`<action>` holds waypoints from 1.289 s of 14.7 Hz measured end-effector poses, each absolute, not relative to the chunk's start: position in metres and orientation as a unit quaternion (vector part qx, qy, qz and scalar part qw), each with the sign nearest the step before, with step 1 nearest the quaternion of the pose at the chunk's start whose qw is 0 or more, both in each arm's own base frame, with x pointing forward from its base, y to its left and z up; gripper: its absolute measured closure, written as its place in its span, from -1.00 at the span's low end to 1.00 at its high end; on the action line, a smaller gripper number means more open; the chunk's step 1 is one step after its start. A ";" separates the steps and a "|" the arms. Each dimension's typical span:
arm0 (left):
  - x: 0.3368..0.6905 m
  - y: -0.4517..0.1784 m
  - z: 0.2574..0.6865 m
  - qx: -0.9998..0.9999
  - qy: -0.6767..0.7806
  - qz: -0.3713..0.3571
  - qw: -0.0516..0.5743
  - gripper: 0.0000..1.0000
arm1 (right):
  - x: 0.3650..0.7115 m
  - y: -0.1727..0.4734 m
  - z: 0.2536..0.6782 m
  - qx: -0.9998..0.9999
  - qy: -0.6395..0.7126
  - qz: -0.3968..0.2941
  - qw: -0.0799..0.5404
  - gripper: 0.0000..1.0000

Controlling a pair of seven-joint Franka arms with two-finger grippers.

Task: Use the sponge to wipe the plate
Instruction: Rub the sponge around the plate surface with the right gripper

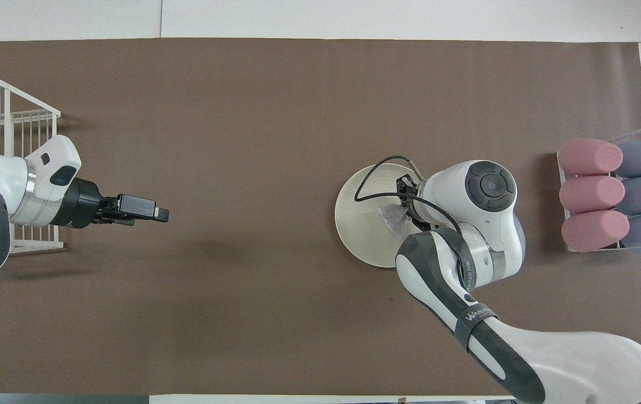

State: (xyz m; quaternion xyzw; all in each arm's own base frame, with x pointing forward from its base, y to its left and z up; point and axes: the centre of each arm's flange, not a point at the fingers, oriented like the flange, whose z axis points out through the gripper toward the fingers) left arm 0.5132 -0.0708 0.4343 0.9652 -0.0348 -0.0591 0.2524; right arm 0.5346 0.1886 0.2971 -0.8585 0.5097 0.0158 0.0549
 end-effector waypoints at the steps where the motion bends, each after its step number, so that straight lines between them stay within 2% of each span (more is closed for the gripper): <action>1: 0.514 -0.067 0.435 0.966 -0.030 -0.056 0.251 -1.00 | 0.536 0.185 0.297 -0.860 0.507 0.015 0.055 0.79; 4: 0.517 -0.066 0.436 0.967 -0.022 -0.046 0.248 -1.00 | 0.533 0.192 0.297 -0.861 0.505 0.016 0.055 0.79; 11: 0.518 -0.067 0.436 0.968 -0.023 -0.044 0.246 -1.00 | 0.502 0.277 0.297 -0.830 0.552 0.009 0.079 0.79; 16: 0.519 -0.067 0.436 0.968 -0.021 -0.039 0.245 -1.00 | 0.501 0.279 0.296 -0.835 0.545 0.009 0.079 0.79; 19: 0.520 -0.066 0.436 0.969 -0.021 -0.037 0.245 -1.00 | 0.512 0.259 0.297 -0.857 0.509 0.004 0.081 0.79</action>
